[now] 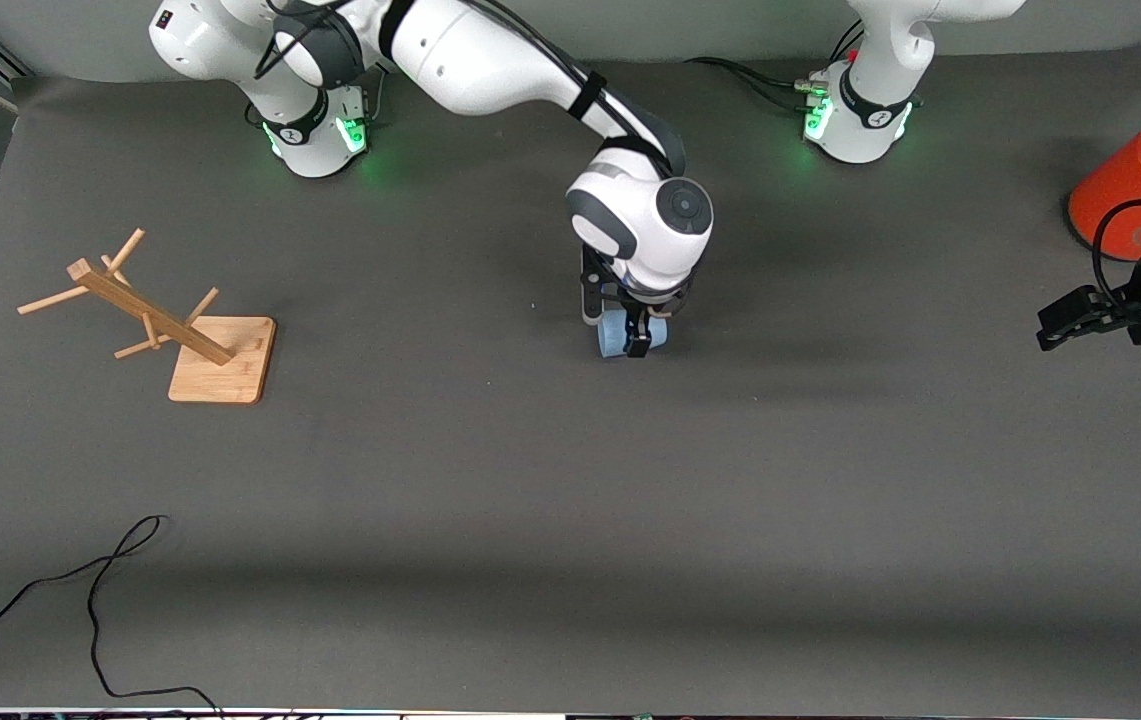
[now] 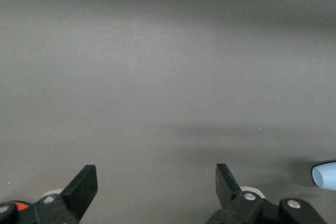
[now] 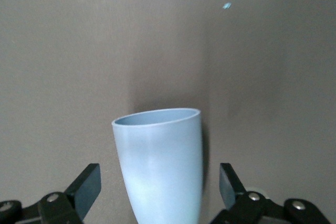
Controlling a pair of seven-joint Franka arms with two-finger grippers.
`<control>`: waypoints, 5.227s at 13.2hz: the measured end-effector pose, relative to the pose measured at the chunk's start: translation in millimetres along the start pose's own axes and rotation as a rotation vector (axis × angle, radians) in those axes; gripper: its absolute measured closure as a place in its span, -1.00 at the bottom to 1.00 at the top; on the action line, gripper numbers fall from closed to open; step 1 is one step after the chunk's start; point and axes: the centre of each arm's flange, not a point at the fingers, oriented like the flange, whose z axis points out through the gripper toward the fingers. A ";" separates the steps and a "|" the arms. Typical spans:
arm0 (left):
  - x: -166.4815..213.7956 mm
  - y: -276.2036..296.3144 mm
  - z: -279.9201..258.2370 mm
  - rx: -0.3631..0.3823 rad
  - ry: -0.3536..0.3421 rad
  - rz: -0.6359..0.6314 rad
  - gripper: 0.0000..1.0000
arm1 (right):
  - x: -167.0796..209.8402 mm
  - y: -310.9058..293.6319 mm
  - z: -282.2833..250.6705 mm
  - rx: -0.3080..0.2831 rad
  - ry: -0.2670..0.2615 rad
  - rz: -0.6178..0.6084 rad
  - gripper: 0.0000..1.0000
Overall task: Rotate and upright cup with both arms
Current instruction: 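Carry the cup to mid-table and set it down on its side, then retract the right gripper while the left gripper reaches the lying cup, then grasp the cup's rim with the left gripper, then rotate the cup upright with the left gripper and lower it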
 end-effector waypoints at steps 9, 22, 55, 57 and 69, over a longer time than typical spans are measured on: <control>2.2 22.1 9.8 -0.001 -0.019 0.035 -1.00 | 176.3 -53.5 -203.9 -0.134 0.010 -0.379 -1.00; -19.5 403.2 135.1 0.126 -0.007 -0.079 -1.00 | 596.7 -129.2 -262.4 0.002 -0.196 -1.049 -1.00; -152.0 531.2 299.9 0.532 -0.060 0.551 0.87 | 692.8 -129.9 -240.1 0.178 -0.143 -1.527 -1.00; -109.3 502.6 245.5 0.402 -0.070 0.403 0.88 | 691.9 -130.0 -240.3 0.178 -0.143 -1.529 -1.00; -22.1 329.3 108.3 -0.057 -0.038 -0.025 0.88 | 693.5 -129.6 -240.4 0.168 -0.130 -1.545 -1.00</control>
